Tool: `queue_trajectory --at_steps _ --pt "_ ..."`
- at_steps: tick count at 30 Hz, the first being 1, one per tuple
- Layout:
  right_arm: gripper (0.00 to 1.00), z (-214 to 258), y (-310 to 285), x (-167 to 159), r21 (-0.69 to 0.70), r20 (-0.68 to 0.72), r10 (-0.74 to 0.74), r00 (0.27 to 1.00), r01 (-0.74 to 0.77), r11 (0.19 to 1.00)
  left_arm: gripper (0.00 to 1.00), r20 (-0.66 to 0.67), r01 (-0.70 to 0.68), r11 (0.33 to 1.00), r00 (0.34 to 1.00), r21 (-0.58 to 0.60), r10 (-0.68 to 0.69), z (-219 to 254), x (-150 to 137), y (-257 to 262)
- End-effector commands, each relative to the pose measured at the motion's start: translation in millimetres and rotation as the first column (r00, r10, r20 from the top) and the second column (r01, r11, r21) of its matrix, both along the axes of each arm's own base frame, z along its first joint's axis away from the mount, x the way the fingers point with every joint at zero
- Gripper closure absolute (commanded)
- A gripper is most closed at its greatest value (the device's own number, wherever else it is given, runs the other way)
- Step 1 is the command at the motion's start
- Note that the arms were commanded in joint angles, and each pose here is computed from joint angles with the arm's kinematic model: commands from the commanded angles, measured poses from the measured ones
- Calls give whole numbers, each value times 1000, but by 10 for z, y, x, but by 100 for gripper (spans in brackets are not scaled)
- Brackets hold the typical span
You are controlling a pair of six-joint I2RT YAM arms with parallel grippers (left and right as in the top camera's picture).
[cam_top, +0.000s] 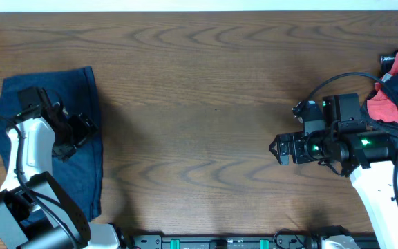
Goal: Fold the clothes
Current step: 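Move the left gripper onto the blue denim garment and grasp its edge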
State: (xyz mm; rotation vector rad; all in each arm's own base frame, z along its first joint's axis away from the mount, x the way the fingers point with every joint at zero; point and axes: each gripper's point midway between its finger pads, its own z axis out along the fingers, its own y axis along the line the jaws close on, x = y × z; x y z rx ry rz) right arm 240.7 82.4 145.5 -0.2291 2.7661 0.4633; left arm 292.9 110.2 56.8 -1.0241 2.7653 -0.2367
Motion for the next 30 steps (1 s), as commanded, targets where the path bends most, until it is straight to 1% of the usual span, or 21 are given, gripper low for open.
queue_trajectory --at_steps 1,5,8,11,13,15,19,26,30 --pt "1 89 58 13 16 23 35 999 -36 999 12 41 11 999 999 45 -13 75 113 102" --pt "1 78 64 -27 20 7 42 999 -42 999 12 24 -26 990 999 137 23 71 103 283" --pt "1 73 78 -64 28 -7 48 999 -48 998 12 17 -31 987 999 161 29 71 93 326" --pt "1 70 77 -70 28 -10 49 999 -48 998 18 17 -29 987 999 161 27 71 94 325" --pt "1 71 77 -69 28 -9 49 999 -48 998 20 16 -27 987 1000 158 25 70 91 316" --pt "1 71 77 -69 28 -9 49 999 -48 998 19 10 -17 988 1000 156 16 66 91 283" --pt "1 73 78 -62 28 -6 48 999 -48 998 12 -19 25 989 1000 144 -23 18 89 155" --pt "1 73 78 -63 28 -7 48 999 -48 998 10 -99 165 979 983 118 -153 -222 118 -125" --pt "1 64 75 -88 28 -18 49 999 -48 998 9 -156 176 973 976 149 -152 -311 58 -79"
